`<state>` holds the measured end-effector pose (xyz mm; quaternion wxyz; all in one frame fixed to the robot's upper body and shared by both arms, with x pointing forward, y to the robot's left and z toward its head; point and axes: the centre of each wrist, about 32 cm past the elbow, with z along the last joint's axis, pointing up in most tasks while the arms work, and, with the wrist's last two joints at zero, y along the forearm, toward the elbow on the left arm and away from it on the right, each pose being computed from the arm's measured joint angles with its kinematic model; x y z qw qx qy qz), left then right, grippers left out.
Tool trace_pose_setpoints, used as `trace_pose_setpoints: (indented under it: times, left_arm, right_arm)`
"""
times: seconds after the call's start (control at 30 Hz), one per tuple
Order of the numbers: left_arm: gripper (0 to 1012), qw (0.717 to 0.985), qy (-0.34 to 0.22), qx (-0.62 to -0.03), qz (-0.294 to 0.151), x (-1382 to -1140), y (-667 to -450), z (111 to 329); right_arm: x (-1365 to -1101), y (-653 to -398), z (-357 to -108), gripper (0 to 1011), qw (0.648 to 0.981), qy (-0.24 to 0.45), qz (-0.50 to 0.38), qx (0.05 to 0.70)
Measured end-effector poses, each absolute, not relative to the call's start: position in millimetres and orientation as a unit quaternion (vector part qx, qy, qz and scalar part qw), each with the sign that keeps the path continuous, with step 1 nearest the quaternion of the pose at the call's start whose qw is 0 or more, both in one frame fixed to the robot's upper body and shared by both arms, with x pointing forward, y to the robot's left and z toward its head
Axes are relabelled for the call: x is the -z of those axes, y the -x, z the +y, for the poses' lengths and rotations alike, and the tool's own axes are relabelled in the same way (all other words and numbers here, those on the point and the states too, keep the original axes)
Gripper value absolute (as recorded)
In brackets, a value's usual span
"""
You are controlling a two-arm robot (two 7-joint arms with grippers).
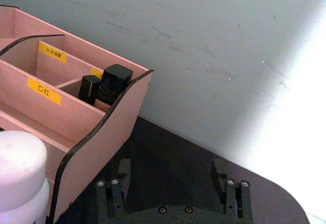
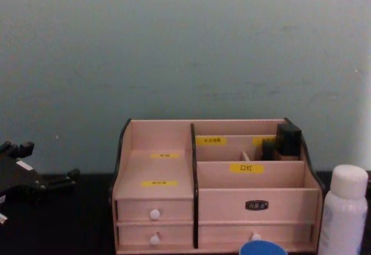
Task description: Pick up the facial cleanser and watermelon frost from the table and place them into the tiered storage box.
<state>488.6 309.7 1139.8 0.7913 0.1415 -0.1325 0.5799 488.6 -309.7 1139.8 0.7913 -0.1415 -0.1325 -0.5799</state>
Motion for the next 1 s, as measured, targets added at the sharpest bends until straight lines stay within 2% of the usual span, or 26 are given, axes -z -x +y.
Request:
trace_pose_setpoints:
  times: [0.53,0.87,1.0]
  left_arm:
    - [1001,0.791,-0.141,-0.580,-0.132,-1139.8,-488.6,309.7]
    - [1001,0.791,-0.142,-0.580,-0.132,-1139.8,-488.6,309.7]
    - [1001,0.791,-0.141,-0.580,-0.132,-1139.8,-488.6,309.7]
  right_arm:
    - [-1140.5,-486.9,-311.0,1002,0.793,0.139,-0.130,0.579]
    - [-1142.1,-469.2,-317.8,1002,0.809,0.128,-0.105,0.564]
    - [-1143.0,-454.7,-321.8,1002,0.818,0.125,-0.087,0.555]
